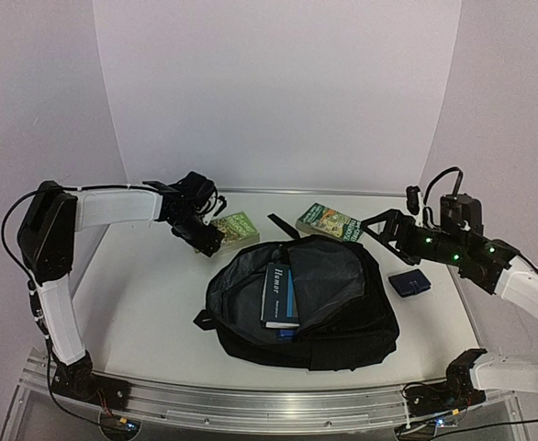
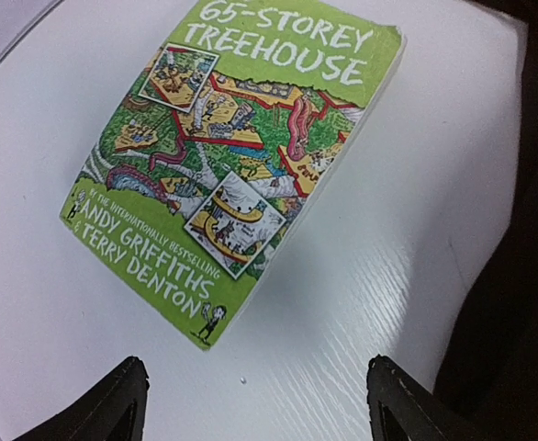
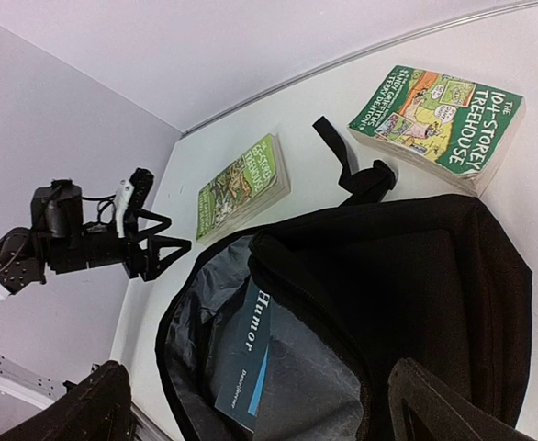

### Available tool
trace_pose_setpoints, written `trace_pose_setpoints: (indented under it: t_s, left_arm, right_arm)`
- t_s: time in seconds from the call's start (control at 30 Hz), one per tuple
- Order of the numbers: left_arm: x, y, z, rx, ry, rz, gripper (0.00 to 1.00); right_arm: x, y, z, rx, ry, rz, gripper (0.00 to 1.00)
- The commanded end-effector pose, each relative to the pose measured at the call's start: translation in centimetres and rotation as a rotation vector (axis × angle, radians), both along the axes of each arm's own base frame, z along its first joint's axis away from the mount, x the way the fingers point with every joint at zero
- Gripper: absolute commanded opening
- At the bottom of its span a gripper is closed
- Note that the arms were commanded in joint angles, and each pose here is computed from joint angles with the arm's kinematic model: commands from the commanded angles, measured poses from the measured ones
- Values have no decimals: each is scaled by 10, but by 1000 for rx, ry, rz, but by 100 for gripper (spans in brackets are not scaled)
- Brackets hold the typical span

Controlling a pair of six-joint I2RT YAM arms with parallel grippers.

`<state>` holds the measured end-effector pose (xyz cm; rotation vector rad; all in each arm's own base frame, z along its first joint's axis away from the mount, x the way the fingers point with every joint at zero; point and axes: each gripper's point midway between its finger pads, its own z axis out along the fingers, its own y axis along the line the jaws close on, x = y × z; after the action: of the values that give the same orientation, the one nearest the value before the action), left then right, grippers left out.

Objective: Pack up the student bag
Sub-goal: Adjust the book at the center of the board.

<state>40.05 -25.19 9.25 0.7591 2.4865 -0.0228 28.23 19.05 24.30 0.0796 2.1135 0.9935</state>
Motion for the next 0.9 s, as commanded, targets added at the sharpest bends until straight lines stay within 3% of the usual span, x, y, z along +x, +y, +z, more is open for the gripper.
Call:
trace_pose_setpoints:
  t_s: [0.0,0.4,0.53,0.87]
  left_arm:
    - [21,3,-19,135,-26,-66,84]
    - [36,13,-56,240,-8,-98,82]
    - [40,13,-56,246,-46,-115,60]
    - [41,14,-50,255,-102,-159,24]
  right_arm:
    - [-2,-2,17,38,-53,-6,97]
    - [-6,-4,16,45,-54,-11,97]
    - [-5,-4,16,44,-53,-10,97]
    - [-8,-4,18,54,-55,-8,97]
